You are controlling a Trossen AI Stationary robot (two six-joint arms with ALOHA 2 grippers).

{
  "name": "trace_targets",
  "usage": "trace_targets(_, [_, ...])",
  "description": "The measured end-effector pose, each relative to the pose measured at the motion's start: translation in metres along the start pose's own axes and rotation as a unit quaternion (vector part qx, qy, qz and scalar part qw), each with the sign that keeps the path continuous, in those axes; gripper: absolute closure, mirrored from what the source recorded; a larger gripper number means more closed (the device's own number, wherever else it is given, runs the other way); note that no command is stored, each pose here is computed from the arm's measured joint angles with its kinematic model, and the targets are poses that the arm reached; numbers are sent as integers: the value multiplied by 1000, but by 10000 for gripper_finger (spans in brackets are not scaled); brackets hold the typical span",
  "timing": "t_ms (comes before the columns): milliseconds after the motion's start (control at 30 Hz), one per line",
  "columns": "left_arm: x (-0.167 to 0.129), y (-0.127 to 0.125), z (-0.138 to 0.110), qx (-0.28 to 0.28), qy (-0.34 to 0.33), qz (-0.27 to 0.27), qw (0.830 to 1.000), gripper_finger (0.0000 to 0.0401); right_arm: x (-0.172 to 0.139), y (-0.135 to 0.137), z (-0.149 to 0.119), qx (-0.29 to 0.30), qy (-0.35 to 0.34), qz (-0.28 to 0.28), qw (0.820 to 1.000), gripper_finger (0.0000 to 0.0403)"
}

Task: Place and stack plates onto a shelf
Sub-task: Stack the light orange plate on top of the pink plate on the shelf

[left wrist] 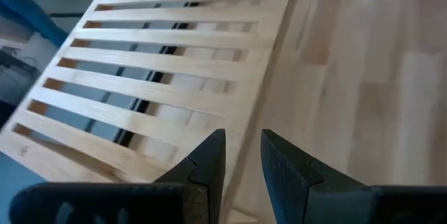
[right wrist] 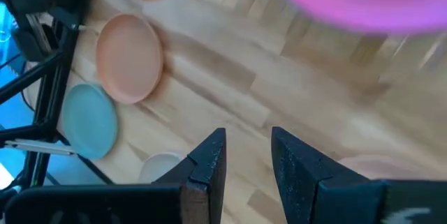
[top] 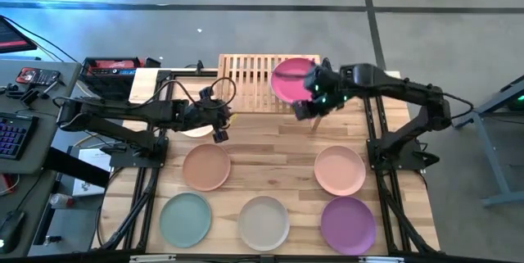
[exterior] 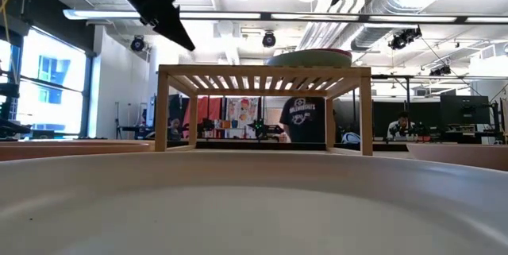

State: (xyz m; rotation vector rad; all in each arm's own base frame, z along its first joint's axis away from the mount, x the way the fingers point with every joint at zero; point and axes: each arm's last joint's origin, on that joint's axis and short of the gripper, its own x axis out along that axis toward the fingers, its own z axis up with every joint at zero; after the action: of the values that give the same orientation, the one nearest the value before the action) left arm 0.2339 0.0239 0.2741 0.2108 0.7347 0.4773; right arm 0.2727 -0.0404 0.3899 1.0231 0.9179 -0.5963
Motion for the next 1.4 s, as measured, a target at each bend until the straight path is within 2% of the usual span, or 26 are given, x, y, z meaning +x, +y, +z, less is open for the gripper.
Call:
trace_targets(267, [-14, -7, -1, -50, -7, -87, 995, 320, 8, 34, -63, 51, 1, -6, 999, 311])
trace_targets(467, [-18, -16, -3, -74, 5, -144, 987, 320, 34, 57, -114, 86, 42, -35, 995, 311])
trace_targets(733, [-22, -23, -3, -74, 5, -169, 983, 320, 79, 73, -174, 132, 66, -106, 983, 311])
trace_targets(867, [-21, -23, -3, -74, 5, -169, 983, 320, 105, 74, -196, 100, 72, -148, 981, 311])
trace_targets(1100, [-21, -23, -3, -82, 7, -169, 982, 320, 135, 64, -211, 68, 83, -247, 963, 311])
trace_targets(1400, [-21, -23, -3, -83, 8, -168, 982, 320, 134, 49, -197, 1, 63, -338, 939, 311])
